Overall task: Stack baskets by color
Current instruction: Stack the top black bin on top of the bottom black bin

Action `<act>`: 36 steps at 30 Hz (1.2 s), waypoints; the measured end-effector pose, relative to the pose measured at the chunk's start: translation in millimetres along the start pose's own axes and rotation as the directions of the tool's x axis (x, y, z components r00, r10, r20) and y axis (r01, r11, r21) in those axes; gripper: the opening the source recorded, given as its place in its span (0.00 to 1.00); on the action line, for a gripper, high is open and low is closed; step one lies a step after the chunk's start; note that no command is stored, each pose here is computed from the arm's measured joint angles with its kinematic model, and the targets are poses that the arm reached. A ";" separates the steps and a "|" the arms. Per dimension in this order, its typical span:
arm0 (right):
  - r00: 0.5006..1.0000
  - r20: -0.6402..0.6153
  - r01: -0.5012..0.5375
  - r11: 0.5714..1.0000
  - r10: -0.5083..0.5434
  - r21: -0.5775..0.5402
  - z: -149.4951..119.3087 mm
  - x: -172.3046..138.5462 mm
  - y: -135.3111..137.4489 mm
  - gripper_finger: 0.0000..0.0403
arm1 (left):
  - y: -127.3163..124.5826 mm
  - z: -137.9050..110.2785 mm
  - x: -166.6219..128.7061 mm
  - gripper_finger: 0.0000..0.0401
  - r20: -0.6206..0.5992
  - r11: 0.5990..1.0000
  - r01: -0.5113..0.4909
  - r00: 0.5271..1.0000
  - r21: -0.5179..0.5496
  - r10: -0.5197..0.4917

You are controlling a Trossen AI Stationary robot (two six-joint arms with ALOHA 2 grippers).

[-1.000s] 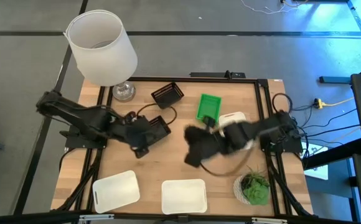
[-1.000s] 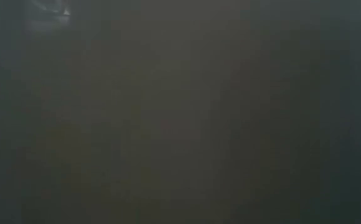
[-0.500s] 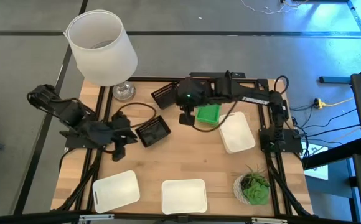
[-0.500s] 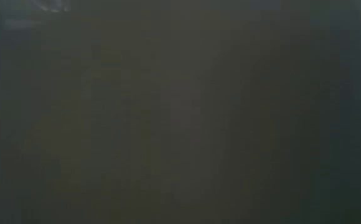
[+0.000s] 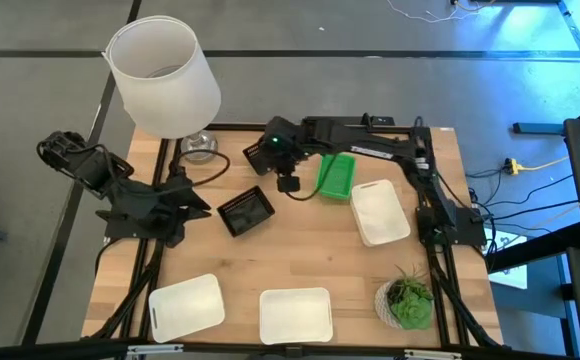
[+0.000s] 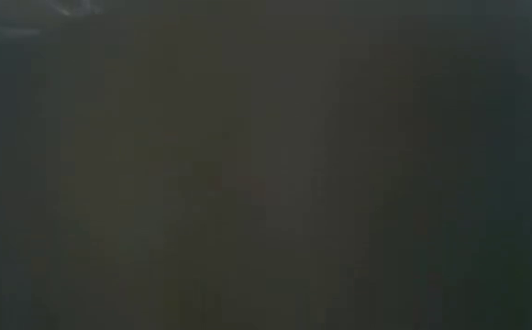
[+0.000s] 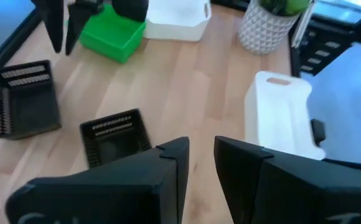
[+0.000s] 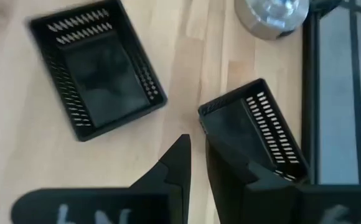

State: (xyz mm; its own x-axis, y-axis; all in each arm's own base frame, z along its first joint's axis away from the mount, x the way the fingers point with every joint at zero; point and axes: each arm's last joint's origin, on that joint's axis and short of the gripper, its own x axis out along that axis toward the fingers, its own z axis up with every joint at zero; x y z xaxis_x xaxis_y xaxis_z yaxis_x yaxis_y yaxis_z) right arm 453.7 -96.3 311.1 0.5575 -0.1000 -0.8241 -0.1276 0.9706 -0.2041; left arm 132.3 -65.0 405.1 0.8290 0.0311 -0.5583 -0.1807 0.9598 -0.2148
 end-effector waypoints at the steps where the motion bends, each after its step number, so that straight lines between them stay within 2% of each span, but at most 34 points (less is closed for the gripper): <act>1: 1.000 -0.014 -0.003 1.000 0.003 0.006 -2.8 7.6 -3.5 0.12 | 1.0 -0.9 -0.2 0.17 -0.005 1.000 -0.011 1.000 0.005 0.011; 5: 0.998 -0.060 -0.004 1.000 0.006 0.031 -12.5 29.6 -14.8 0.06 | 3.0 -3.1 -0.1 0.17 -0.020 0.999 -0.041 0.999 0.019 0.041; 9: 0.996 -0.080 0.037 0.998 -0.033 0.058 -15.6 35.5 -20.7 0.01 | 3.1 -3.1 -0.2 0.17 -0.020 0.999 -0.041 0.999 0.019 0.041; 16: 0.988 -0.109 0.110 0.993 -0.105 0.040 -16.4 35.3 -23.2 0.14 | 4.5 -5.1 -0.2 0.17 -0.039 0.998 -0.054 0.998 0.025 0.055; 23: 0.987 -0.117 0.117 0.992 -0.112 0.040 -21.5 34.6 -33.4 0.27 | 5.5 -6.3 -0.3 0.17 -0.051 0.997 -0.063 0.997 0.040 0.065; 27: 0.984 -0.128 0.137 0.986 -0.125 0.091 -32.2 32.9 -53.8 0.28 | 5.9 -6.9 -0.4 0.17 -0.055 0.997 -0.066 0.996 0.045 0.069; 29: 0.988 -0.116 0.114 0.986 -0.100 0.121 -38.7 31.6 -65.2 0.27 | 6.7 -7.6 -0.5 0.17 -0.059 0.996 -0.077 0.995 0.051 0.081; 34: 0.993 -0.096 0.090 0.973 -0.071 0.212 -50.1 32.3 -84.3 0.27 | 11.0 -10.3 -1.1 0.17 -0.057 0.985 -0.149 0.986 0.082 0.154; 36: 0.993 -0.101 0.083 0.975 -0.063 0.204 -53.1 36.2 -87.0 0.27 | 12.7 -11.0 -1.4 0.17 -0.050 0.979 -0.180 0.982 0.092 0.185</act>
State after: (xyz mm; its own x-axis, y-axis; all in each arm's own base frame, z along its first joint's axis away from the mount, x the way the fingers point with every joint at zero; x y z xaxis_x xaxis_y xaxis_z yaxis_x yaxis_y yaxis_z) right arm 441.4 -196.0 271.0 0.4789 -0.1825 -0.8587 0.0892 0.9832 -0.1592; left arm 123.0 -56.0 394.3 0.7540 0.1939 -0.6276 -0.2773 0.9601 -0.0365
